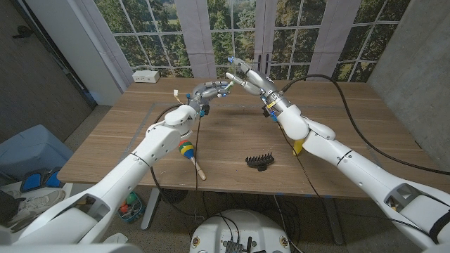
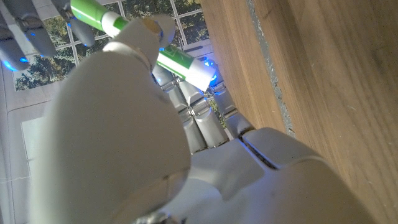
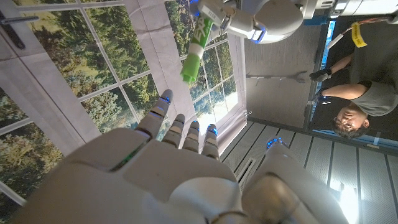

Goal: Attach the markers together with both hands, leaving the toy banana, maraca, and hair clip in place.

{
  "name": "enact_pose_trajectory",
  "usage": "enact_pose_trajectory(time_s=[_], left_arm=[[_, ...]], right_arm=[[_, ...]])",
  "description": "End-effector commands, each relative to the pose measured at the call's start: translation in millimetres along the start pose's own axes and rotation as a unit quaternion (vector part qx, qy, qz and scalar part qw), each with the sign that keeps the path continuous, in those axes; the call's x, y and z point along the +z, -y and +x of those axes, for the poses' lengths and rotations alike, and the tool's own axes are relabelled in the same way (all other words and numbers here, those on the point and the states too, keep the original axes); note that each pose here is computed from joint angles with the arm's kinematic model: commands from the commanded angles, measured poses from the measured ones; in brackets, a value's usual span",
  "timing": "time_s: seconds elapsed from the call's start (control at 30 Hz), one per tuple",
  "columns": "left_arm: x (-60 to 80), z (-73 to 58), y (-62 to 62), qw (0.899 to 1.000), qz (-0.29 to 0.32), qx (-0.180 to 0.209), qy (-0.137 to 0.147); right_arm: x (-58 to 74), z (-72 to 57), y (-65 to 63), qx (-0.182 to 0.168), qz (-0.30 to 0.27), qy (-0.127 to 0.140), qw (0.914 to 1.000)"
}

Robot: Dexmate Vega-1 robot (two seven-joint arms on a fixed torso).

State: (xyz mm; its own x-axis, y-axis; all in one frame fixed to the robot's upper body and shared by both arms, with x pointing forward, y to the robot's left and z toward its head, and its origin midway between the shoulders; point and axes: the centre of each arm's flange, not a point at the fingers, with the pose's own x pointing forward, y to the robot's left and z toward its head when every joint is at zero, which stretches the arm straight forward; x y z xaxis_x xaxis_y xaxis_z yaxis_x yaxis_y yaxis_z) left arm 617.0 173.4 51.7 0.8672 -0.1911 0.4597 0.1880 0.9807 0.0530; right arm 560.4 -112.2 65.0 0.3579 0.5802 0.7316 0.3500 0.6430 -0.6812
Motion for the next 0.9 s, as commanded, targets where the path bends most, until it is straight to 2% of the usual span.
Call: enact_pose_trajectory(time_s=[0.03,0.17,0.43,0.73,0.9], left_arm=[[18.2,-10.6,2.9,0.993,0.111,0.025,0.018],[23.0,-11.4,2.9,0.989,0.143,0.020,0.014],[32.2,-12.1,3.8,0.974,0.226,0.024,0.005],[33.9,-14.0,5.9,0.949,0.312,0.053,-0.001],[31.7,-14.7,4.7,0.934,0.352,0.063,-0.015]], right_arm=[[-1.8,-8.3,15.2,-0.023,0.017,-0.006,0.9996],[-2.6,-10.5,19.1,-0.024,0.019,-0.011,0.9995],[-8.1,-17.7,26.3,-0.020,0.033,-0.031,0.9988],[-24.0,-23.9,32.2,-0.003,0.088,-0.073,0.9934],[-34.2,-27.5,36.2,0.001,0.117,-0.096,0.9885]])
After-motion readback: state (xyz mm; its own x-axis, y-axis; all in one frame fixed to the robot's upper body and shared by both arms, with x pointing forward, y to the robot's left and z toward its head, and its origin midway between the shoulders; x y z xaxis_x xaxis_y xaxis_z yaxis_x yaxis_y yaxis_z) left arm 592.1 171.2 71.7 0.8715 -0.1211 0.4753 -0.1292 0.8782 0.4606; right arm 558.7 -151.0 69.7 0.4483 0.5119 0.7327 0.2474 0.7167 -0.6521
